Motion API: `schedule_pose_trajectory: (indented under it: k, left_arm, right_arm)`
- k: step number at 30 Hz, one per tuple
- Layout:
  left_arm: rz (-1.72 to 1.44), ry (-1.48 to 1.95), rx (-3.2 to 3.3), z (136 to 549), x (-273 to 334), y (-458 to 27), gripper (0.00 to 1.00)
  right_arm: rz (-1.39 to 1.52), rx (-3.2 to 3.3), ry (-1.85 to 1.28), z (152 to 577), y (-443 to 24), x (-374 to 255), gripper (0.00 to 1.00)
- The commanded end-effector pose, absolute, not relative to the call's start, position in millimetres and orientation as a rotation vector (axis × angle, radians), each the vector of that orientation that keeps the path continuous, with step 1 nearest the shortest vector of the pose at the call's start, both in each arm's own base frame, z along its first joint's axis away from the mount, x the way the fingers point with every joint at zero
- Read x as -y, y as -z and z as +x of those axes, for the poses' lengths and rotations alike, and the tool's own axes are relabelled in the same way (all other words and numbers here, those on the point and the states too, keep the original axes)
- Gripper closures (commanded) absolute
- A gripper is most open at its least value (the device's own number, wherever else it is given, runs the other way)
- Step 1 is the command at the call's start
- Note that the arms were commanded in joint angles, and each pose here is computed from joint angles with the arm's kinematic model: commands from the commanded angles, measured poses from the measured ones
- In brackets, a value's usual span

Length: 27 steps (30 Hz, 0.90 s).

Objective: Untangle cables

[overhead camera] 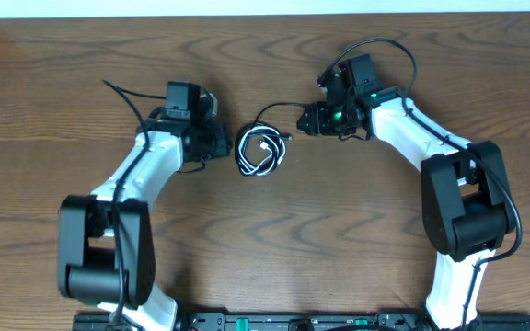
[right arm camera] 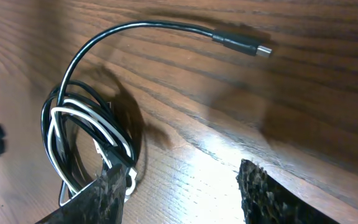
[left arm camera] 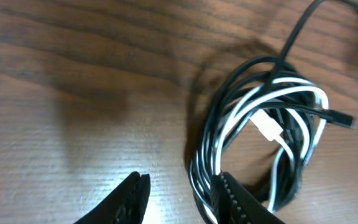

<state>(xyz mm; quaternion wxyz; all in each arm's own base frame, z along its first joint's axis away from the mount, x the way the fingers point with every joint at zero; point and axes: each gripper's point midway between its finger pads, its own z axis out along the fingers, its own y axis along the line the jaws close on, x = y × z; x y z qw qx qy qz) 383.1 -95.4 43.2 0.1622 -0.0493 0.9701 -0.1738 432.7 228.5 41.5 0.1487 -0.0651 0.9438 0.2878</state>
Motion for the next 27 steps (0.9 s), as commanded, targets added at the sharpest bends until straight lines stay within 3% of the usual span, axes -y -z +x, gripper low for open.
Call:
schedule_pose_trajectory:
  k: [1,5,16,21,27]
  left_arm:
    - [-0.140,0.477,-2.786,383,98,-32,0.61]
    - [-0.116,0.480,-2.776,385,103,-31,0.57]
    - [-0.090,0.427,-2.766,387,107,-30,0.54]
    - [-0.121,0.337,-2.786,388,96,-16,0.54]
    - [-0.089,0.499,-2.793,387,116,-9,0.53]
  right_arm:
    - [-0.209,-2.720,-0.835,431,-39,-239,0.46]
    - [-0.235,-2.722,-0.834,427,-39,-247,0.46]
    - [-0.269,-2.761,-0.714,410,-30,-268,0.63]
    - [-0.301,-2.758,-0.639,406,-26,-275,0.62]
    - [-0.292,-2.736,-0.511,413,-24,-269,0.60]
